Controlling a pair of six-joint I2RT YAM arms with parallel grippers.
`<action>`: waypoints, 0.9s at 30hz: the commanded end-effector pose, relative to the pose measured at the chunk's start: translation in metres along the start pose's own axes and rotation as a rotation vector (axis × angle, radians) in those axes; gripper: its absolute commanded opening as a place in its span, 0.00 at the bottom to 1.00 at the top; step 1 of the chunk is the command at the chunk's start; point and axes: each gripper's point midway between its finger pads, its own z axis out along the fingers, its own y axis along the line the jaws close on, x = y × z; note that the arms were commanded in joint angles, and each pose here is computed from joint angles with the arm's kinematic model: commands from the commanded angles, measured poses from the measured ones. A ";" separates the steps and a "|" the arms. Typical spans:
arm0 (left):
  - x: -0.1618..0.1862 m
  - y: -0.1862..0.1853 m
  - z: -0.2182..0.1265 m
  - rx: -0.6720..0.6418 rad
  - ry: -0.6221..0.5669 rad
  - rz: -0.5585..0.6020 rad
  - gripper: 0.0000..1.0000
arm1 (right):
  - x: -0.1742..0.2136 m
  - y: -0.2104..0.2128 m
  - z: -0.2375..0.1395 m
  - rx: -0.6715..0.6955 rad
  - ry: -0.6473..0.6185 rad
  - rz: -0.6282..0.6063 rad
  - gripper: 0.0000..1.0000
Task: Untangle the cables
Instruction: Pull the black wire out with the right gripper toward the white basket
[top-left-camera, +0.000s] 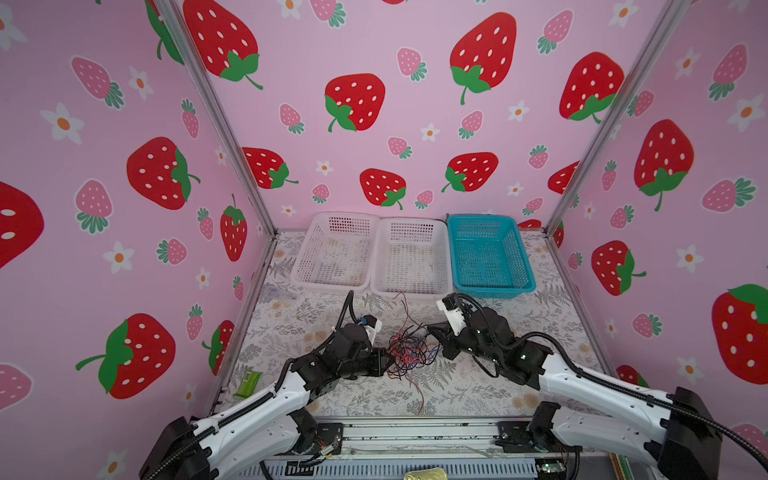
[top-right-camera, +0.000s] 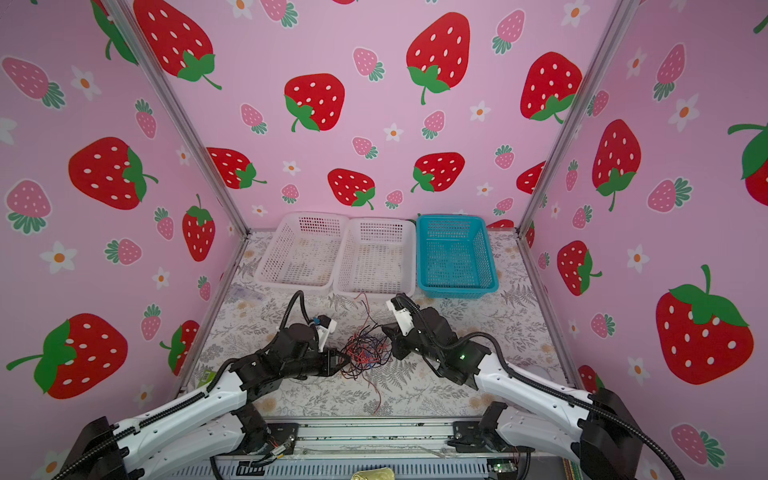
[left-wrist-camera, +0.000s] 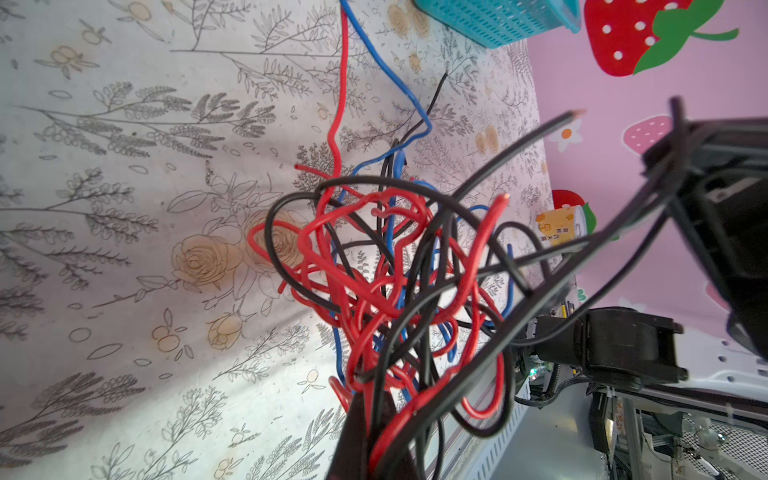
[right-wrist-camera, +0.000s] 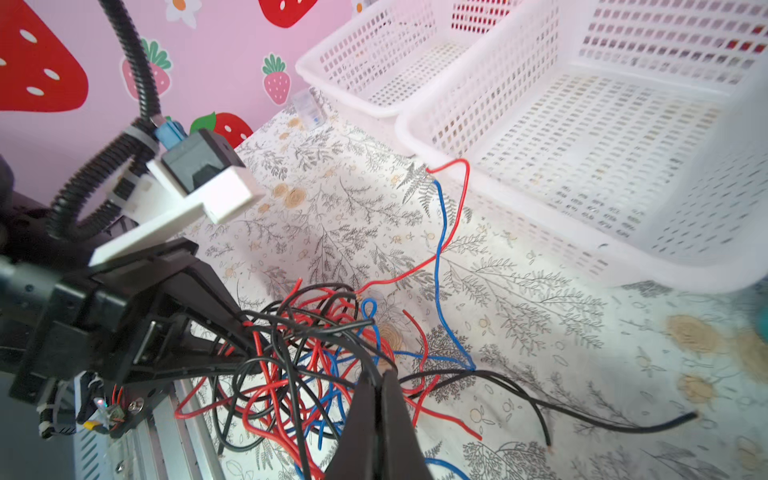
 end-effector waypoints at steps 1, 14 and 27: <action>0.009 0.012 0.002 -0.042 0.037 -0.012 0.03 | -0.059 -0.028 -0.029 0.168 -0.153 -0.002 0.00; 0.018 0.026 0.006 -0.079 0.053 -0.016 0.41 | -0.136 0.006 -0.068 0.061 -0.274 -0.036 0.00; 0.008 0.020 0.003 -0.073 0.018 -0.010 0.48 | -0.221 0.016 -0.123 0.134 -0.419 -0.114 0.00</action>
